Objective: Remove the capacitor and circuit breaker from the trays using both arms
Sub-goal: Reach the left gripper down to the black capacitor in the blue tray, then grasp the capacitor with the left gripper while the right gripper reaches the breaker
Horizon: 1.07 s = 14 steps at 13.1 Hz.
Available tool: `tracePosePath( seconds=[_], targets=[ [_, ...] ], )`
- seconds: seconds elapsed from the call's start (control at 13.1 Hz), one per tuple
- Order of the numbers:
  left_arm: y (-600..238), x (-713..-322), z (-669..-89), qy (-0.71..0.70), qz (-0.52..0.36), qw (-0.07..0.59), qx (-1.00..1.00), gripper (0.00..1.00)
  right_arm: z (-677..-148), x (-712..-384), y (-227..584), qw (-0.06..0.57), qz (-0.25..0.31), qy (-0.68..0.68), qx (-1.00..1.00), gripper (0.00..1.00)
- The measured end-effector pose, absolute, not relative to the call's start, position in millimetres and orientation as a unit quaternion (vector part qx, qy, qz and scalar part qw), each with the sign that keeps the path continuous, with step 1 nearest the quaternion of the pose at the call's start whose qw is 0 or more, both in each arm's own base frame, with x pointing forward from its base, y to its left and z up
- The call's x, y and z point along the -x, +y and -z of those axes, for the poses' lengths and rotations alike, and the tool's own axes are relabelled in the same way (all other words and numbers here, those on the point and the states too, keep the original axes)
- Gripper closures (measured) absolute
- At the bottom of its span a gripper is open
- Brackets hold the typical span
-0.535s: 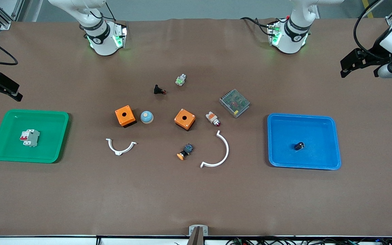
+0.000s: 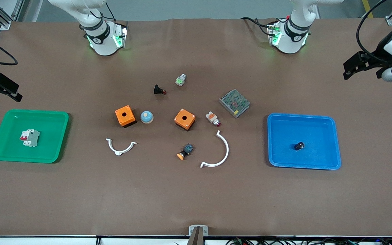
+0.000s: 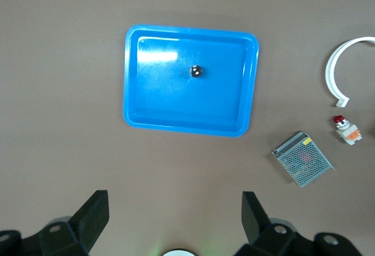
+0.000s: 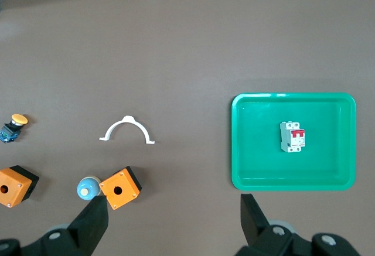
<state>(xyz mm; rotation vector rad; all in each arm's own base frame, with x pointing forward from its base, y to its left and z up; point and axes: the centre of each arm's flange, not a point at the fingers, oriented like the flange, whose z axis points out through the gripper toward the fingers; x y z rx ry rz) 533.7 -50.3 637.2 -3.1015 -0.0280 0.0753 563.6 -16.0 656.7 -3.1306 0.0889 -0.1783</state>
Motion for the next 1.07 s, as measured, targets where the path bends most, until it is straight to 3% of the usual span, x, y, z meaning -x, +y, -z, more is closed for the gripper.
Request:
tracePosePath(
  seconds=[0.53,1.07],
  targets=[
    [-54,-635,-447,-0.009,-0.067,0.020,0.998,0.00,-647,-572,-15,0.003,0.056,0.027,0.998,0.00],
    [-56,-639,-328,-0.010,-0.059,0.016,0.998,0.00,-631,-581,-15,0.003,0.044,0.027,0.999,0.00]
  ],
)
